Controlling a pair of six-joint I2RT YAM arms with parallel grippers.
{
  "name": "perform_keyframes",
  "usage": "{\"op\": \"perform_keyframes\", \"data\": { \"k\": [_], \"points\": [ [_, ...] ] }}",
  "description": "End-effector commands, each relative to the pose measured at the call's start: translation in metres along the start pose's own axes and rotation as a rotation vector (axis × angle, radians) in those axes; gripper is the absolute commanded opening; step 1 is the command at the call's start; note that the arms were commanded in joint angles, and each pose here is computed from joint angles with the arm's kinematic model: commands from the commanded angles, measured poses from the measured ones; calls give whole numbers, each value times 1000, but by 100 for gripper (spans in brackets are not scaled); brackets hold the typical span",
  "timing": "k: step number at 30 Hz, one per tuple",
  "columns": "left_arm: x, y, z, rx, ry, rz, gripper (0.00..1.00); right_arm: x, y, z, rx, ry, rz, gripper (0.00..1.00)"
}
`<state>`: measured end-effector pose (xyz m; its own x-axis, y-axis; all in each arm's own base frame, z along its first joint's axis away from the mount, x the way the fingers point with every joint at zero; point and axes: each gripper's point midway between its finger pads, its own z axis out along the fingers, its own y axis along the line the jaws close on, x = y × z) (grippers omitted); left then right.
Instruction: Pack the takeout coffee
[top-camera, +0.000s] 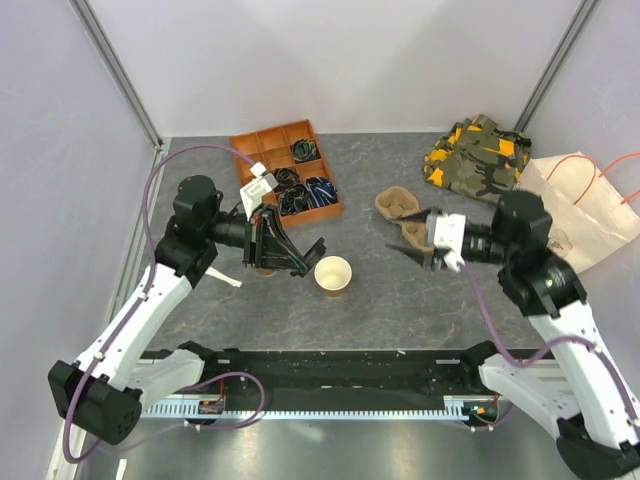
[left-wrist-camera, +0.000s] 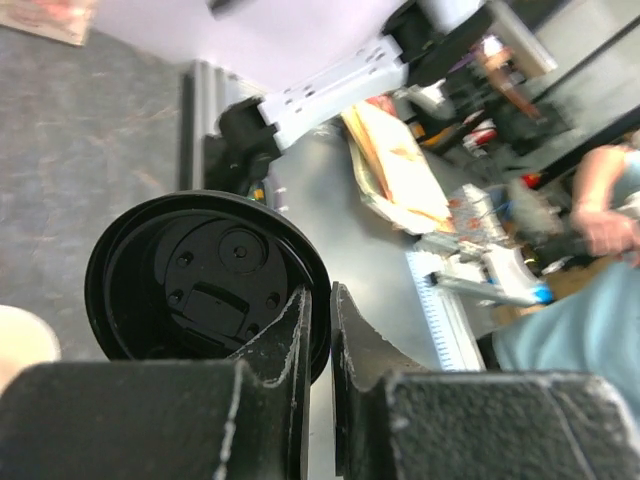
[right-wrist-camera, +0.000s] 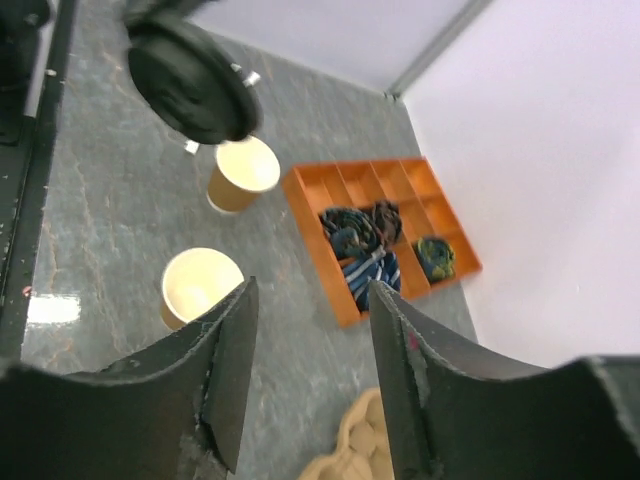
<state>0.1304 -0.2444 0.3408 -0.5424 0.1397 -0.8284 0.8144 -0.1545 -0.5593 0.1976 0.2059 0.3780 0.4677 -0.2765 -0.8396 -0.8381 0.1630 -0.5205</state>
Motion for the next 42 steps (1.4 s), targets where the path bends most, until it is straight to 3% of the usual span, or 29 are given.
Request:
{"op": "perform_keyframes", "data": {
  "k": [1,2,3,4,6,7,11,13,14,15,18,22,26,29,31,32,33,34,35,39,42],
  "points": [
    [-11,-17,3,91,-5,-43,2,-31,14,5,71,-194,-164,53],
    [-8,-16,4,93,-7,-135,2,-31,15,7,94,-206,-175,52],
    [-10,-12,6,97,-15,-139,2,-37,8,9,149,-226,-200,51],
    [-17,-13,6,104,-36,-78,2,-28,12,16,150,-222,-131,50],
    [-25,-12,8,110,-74,-121,2,-36,2,21,184,-254,-28,50],
    [-32,-17,8,124,-99,-43,2,-24,-5,34,190,-227,108,50],
    [-57,-22,8,105,-161,25,2,-11,5,63,111,-219,712,59],
    [-62,-22,8,65,-179,138,2,-4,5,70,126,-236,876,59],
    [-65,-19,8,29,-185,109,2,-1,1,71,158,-243,974,58],
    [-67,-16,7,4,-190,215,2,-5,0,72,157,-275,1121,57],
    [-78,-16,2,-53,-252,270,2,-21,3,74,74,-388,1353,55],
    [-87,-20,-1,-69,-328,269,2,-35,-6,73,45,-465,1445,51],
    [-92,-18,-2,-72,-377,247,2,-45,-5,70,13,-488,1378,49],
    [-82,-14,1,-49,-334,185,2,-64,-6,60,-2,-481,1005,62],
    [-74,-15,3,-9,-317,157,2,-57,-6,56,52,-371,820,75],
    [-65,-18,4,22,-284,92,2,-46,-15,53,125,-325,604,84],
    [-60,-17,5,38,-261,70,2,-32,-13,51,149,-258,543,88],
    [-51,-13,7,47,-238,32,2,-32,-15,43,179,-248,452,90],
    [-42,-15,8,66,-199,14,2,-27,-18,40,194,-216,249,93],
    [-11,-22,15,128,-86,-33,2,-19,7,29,91,-154,-59,93],
    [10,-26,19,177,7,-78,2,-15,37,24,-56,-142,-179,93]
  ]
}}
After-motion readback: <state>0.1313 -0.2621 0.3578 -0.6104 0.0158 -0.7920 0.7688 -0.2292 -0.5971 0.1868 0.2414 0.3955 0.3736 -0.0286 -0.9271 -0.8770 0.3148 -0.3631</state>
